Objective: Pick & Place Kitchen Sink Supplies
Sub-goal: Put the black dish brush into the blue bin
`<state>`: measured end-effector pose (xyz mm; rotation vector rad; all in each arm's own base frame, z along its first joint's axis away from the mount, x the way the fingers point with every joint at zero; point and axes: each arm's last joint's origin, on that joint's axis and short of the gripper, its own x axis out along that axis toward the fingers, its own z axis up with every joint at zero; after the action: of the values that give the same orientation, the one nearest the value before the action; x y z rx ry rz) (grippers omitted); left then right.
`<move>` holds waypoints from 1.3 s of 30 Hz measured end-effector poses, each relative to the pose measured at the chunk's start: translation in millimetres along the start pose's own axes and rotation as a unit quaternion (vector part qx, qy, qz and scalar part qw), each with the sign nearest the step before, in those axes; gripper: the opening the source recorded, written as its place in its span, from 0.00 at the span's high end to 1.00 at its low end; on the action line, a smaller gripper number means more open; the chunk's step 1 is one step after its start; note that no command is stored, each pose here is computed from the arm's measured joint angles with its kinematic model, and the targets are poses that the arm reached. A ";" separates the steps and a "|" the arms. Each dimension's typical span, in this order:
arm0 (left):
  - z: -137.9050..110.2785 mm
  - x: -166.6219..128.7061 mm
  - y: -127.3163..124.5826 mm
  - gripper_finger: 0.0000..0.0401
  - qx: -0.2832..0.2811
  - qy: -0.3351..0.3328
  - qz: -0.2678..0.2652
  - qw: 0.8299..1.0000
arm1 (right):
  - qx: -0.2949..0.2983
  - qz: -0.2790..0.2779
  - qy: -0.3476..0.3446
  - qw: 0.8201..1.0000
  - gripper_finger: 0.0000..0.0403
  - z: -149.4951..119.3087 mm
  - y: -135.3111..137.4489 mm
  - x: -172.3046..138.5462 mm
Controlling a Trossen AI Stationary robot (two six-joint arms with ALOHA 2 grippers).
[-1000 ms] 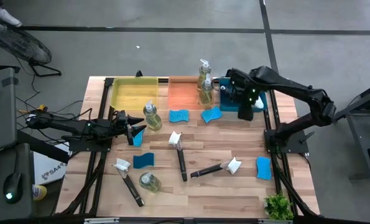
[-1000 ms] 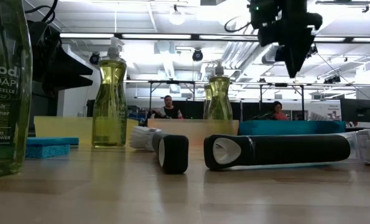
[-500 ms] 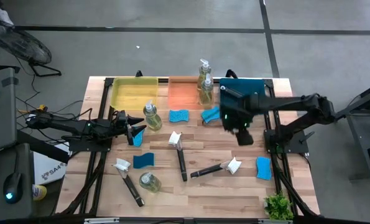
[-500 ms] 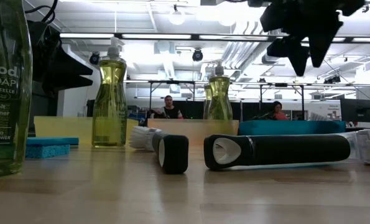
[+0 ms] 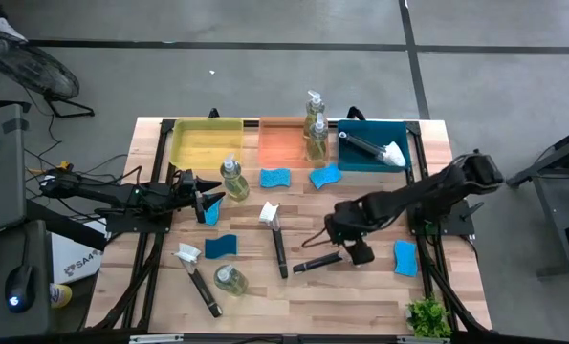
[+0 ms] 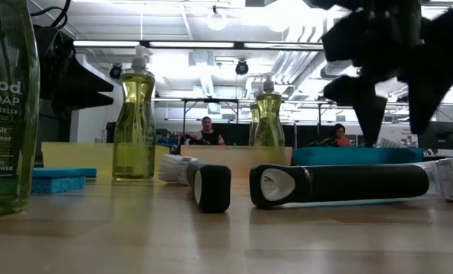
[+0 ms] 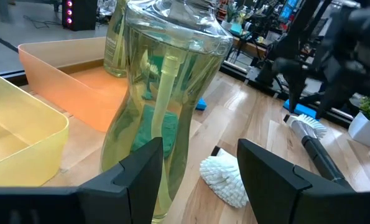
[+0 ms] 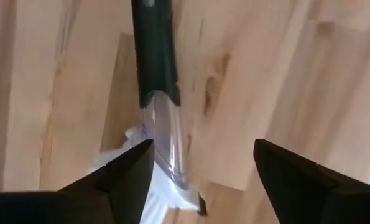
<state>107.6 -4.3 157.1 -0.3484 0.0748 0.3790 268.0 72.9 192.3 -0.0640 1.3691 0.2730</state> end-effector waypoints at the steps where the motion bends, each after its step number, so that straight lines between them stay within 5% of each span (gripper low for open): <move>1: 0.0 0.0 0.0 0.50 0.000 0.000 0.000 1.000 | 0.001 0.001 0.006 1.000 0.32 0.8 1.7 5.0; 15: -0.1 0.0 0.1 0.50 0.000 0.000 0.000 1.000 | 0.049 0.037 0.022 0.998 0.31 16.1 20.5 43.3; 26: 0.0 0.0 0.0 0.50 0.000 0.000 0.000 1.000 | 0.037 0.006 0.044 0.998 0.32 15.2 24.2 59.1; 39: 0.0 0.0 0.0 0.50 0.000 0.000 0.000 1.000 | 0.038 -0.028 0.047 0.998 0.57 13.7 21.8 59.8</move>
<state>107.6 -4.3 157.1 -0.3486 0.0749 0.3789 286.6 106.1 139.4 -0.0528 1.4675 0.1728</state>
